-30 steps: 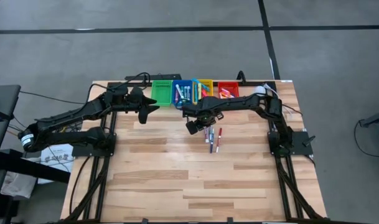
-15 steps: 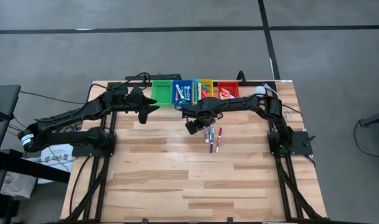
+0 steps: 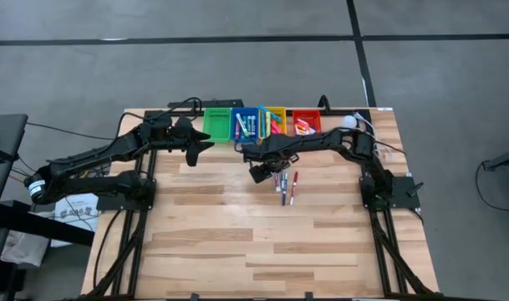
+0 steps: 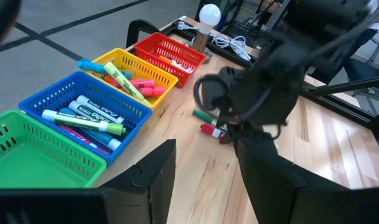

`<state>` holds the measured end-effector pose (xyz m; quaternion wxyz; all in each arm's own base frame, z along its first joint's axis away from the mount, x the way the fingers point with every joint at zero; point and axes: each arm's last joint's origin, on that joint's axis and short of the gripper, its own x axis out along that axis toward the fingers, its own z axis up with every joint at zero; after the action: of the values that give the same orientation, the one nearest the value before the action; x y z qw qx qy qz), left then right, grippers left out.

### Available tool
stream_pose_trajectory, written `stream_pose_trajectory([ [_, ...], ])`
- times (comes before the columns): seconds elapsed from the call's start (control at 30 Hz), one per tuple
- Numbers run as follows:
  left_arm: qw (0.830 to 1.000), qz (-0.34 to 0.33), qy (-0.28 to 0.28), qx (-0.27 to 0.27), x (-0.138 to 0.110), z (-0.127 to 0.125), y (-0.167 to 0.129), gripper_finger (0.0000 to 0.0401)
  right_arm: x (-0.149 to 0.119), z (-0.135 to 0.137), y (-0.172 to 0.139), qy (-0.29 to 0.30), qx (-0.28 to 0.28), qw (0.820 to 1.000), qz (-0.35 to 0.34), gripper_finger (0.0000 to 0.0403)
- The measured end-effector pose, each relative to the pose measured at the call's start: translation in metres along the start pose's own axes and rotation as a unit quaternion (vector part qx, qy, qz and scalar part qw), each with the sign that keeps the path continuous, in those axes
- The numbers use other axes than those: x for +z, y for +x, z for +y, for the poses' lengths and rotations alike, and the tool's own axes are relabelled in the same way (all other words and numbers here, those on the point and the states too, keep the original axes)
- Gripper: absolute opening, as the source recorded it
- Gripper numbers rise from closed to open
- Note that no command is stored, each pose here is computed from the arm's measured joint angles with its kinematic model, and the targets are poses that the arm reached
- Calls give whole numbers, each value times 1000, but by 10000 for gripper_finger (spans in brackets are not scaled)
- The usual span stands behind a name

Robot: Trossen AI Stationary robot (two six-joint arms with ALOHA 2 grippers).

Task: Pick & Place Markers
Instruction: Put the red dry erase marker into the blue basket

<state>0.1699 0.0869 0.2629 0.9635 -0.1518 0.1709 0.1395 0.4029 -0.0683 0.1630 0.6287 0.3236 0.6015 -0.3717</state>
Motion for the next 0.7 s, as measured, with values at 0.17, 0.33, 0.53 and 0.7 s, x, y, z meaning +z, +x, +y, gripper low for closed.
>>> stream_pose_trajectory([
  [0.17, 1000, 0, 0, -1, 0, 0, 0, 173, -3, 4, 22, -9, -24, 999, 21, 181],
  [0.33, 1000, 1, 1, -2, 0, -1, 0, 173, -5, 10, 36, -21, -28, 999, 38, 168],
  [0.53, 1000, 1, 1, -2, 0, -1, 0, 173, -7, 14, 39, -28, -10, 999, 46, 124],
  [0.7, 1000, 1, 1, -2, 0, -1, 0, 173, -6, 14, 38, -40, 0, 998, 47, 61],
])
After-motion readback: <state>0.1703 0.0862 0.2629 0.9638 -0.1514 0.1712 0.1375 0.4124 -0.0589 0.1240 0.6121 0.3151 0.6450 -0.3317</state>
